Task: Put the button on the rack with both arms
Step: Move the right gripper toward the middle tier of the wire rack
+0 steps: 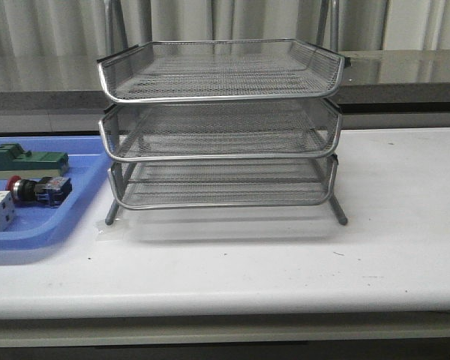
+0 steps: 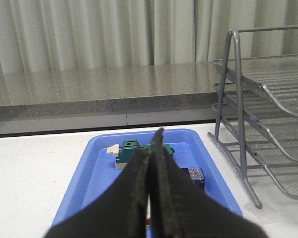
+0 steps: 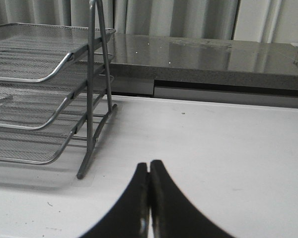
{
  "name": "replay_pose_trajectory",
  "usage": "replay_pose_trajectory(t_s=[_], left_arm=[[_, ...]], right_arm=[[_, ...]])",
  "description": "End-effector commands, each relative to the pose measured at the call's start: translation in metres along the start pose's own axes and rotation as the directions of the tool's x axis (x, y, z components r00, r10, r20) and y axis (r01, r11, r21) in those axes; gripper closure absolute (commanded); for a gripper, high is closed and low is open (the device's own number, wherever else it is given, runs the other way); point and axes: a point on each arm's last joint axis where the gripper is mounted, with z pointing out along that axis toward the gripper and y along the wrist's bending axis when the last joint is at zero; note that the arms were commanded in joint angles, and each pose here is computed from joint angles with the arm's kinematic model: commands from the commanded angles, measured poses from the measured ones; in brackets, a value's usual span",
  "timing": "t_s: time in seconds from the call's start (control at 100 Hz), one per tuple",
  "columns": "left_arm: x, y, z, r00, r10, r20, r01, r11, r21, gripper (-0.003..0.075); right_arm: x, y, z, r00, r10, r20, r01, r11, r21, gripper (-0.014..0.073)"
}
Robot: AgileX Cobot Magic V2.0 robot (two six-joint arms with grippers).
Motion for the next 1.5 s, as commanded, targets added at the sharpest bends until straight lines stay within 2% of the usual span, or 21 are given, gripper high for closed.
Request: replay_pose_trajectory(t_s=[0.0, 0.67, 0.91, 1.02, 1.19, 1.32, 1.49], left_arm=[[0.002, 0.000, -0.002, 0.997, -0.013, 0.078, 0.012, 1.000, 0.008, 0.0741], [0.002, 0.000, -0.002, 0.997, -0.013, 0.078, 0.012, 1.000, 0.008, 0.0741], [0.002, 0.000, -0.002, 0.997, -0.013, 0.078, 0.012, 1.000, 0.008, 0.0741], [0.002, 0.000, -0.002, 0.997, -0.013, 0.078, 0.012, 1.000, 0.008, 0.0741], [0.002, 0.000, -0.002, 0.997, -0.013, 0.078, 0.012, 1.000, 0.008, 0.0741], [0.002, 0.000, -0.002, 0.997, -0.013, 0.078, 0.012, 1.000, 0.008, 0.0741], [0.002, 0.000, -0.002, 0.997, -0.013, 0.078, 0.012, 1.000, 0.008, 0.0741]], right_arm=[[-0.009, 0.000, -0.002, 0.994, -0.010, 0.105, 0.010, 1.000, -0.004, 0.0654], [-0.009, 0.000, -0.002, 0.994, -0.010, 0.107, 0.010, 1.000, -0.004, 0.0654], [-0.026, 0.001, -0.005, 0.961, -0.007, 0.276, 0.010, 1.000, -0.009, 0.0654], [-0.042, 0.000, -0.009, 0.957, 0.008, 0.290, -0.006, 1.000, -0.009, 0.0654], [-0.077, -0.001, -0.016, 0.982, 0.014, 0.190, -0.014, 1.000, 0.000, 0.0654], [-0.104, -0.003, -0.015, 0.999, 0.022, 0.036, -0.022, 1.000, 0.005, 0.0654], [-0.138, -0.001, -0.003, 0.977, 0.078, -0.199, -0.081, 0.997, -0.009, 0.0654]])
